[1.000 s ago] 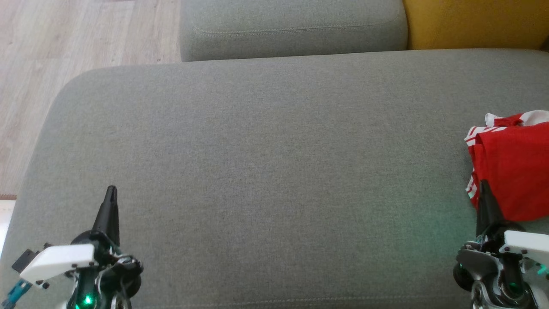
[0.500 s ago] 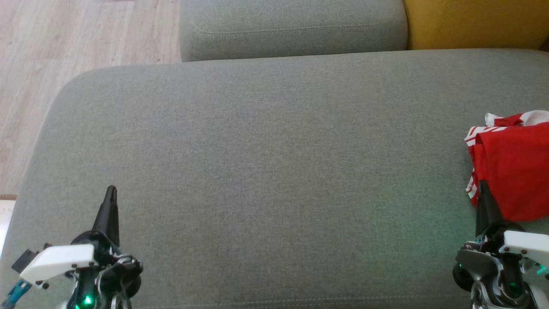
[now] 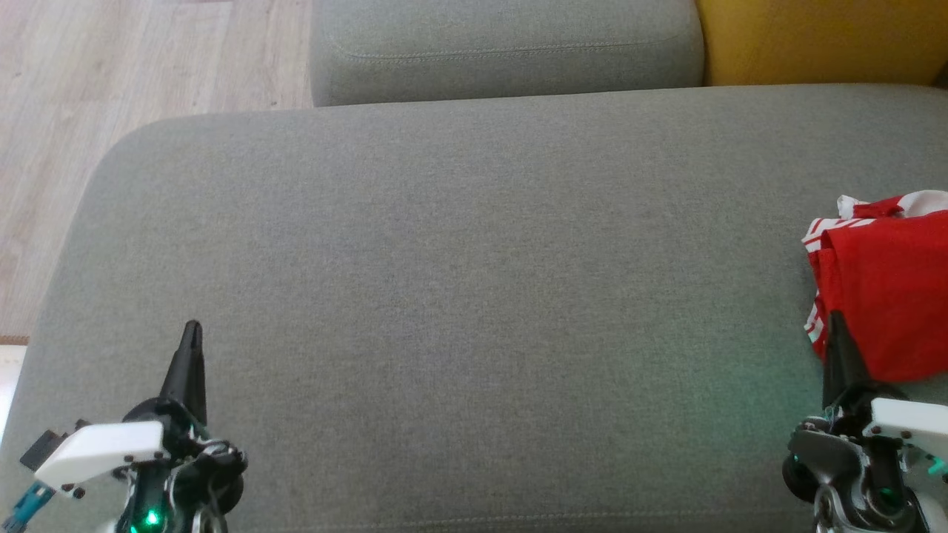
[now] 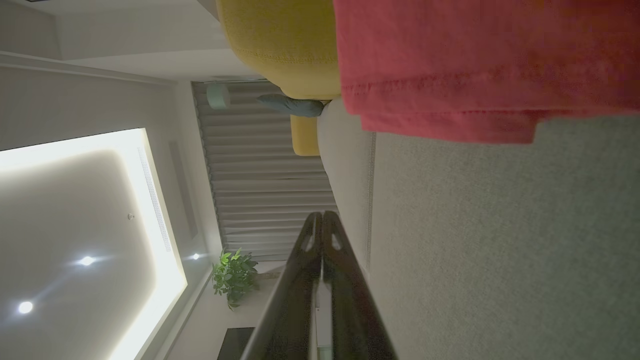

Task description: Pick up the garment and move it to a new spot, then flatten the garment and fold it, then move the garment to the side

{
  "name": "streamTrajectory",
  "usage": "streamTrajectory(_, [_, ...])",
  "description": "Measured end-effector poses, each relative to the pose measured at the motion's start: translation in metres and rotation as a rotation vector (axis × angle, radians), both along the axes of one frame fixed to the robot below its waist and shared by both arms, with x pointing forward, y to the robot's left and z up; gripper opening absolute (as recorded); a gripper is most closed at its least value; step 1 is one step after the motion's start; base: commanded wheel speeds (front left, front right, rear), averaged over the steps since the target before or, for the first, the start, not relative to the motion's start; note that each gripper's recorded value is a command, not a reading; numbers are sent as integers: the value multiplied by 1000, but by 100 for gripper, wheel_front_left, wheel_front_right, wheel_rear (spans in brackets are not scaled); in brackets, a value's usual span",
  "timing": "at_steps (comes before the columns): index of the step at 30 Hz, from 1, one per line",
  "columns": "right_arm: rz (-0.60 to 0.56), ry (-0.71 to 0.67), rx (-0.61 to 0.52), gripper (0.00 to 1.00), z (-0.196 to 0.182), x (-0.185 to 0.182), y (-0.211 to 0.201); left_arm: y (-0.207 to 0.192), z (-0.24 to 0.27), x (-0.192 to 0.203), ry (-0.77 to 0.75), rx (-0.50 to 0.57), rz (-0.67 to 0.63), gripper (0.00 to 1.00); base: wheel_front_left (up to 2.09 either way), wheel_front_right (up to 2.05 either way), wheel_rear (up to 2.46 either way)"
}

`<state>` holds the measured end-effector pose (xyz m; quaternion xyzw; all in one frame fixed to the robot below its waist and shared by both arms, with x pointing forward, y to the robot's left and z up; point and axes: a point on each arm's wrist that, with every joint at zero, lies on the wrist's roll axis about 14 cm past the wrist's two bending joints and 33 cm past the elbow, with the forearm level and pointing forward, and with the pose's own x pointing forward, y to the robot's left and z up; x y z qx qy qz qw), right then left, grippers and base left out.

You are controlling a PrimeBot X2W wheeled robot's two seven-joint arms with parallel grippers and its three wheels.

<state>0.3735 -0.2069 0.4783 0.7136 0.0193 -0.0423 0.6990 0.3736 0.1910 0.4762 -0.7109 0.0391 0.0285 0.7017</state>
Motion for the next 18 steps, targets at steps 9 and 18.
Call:
streamTrajectory(9, [-1, 0, 1, 0, 0, 0, 0, -1, 0, 0, 0, -1, -6, 0, 0, 0, 0])
streamTrajectory(18, [0, 0, -3, 0, 0, 0, -1, -1, 0, 0, 0, -1, -6, 0, 0, 0, 0])
